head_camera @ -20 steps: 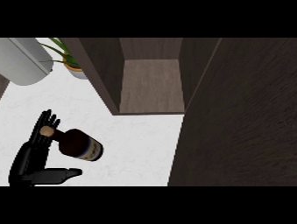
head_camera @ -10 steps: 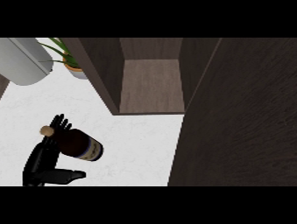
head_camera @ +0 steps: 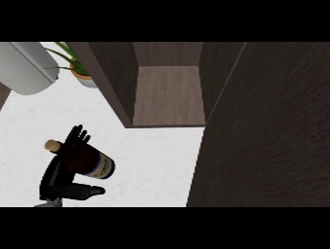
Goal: Pick up the wine, place it into the cabinet and close the cabinet
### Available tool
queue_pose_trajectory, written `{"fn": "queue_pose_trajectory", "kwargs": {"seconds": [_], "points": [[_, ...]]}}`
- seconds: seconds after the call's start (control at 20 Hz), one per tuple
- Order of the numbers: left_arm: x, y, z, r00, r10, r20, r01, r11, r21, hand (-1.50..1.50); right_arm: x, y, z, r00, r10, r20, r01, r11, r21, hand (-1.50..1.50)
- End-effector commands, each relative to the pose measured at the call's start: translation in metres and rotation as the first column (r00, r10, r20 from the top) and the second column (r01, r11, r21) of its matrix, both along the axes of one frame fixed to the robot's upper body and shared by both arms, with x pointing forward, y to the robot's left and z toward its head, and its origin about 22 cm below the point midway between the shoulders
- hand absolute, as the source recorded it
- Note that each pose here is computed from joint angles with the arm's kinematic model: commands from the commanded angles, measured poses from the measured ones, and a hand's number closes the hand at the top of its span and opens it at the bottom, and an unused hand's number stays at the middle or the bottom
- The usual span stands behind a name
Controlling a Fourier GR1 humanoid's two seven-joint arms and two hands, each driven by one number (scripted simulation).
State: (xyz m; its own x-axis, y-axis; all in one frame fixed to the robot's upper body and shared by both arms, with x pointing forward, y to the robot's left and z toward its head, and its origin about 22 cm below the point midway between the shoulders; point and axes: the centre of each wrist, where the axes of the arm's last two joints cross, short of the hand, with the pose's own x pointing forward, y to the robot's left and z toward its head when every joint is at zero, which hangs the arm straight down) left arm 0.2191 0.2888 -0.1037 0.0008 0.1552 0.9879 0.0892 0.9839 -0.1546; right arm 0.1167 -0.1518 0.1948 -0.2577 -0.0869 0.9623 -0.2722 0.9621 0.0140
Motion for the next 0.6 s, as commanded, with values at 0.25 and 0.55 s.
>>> {"fn": "queue_pose_trajectory", "kwargs": {"seconds": [0.25, 0.55], "points": [[-0.010, -0.008, -0.029, 0.998, 0.031, 0.047, -0.027, 0.997, -0.069, 1.50, -0.040, -0.021, 0.020, 0.994, -0.041, 0.100, 0.039, 0.999, 0.029, -1.50], [0.003, 0.000, -0.018, 0.997, 0.024, 0.075, -0.021, 0.999, -0.047, 1.50, -0.039, -0.018, 0.016, 0.993, -0.041, 0.106, 0.038, 0.999, 0.030, -1.50]]}}
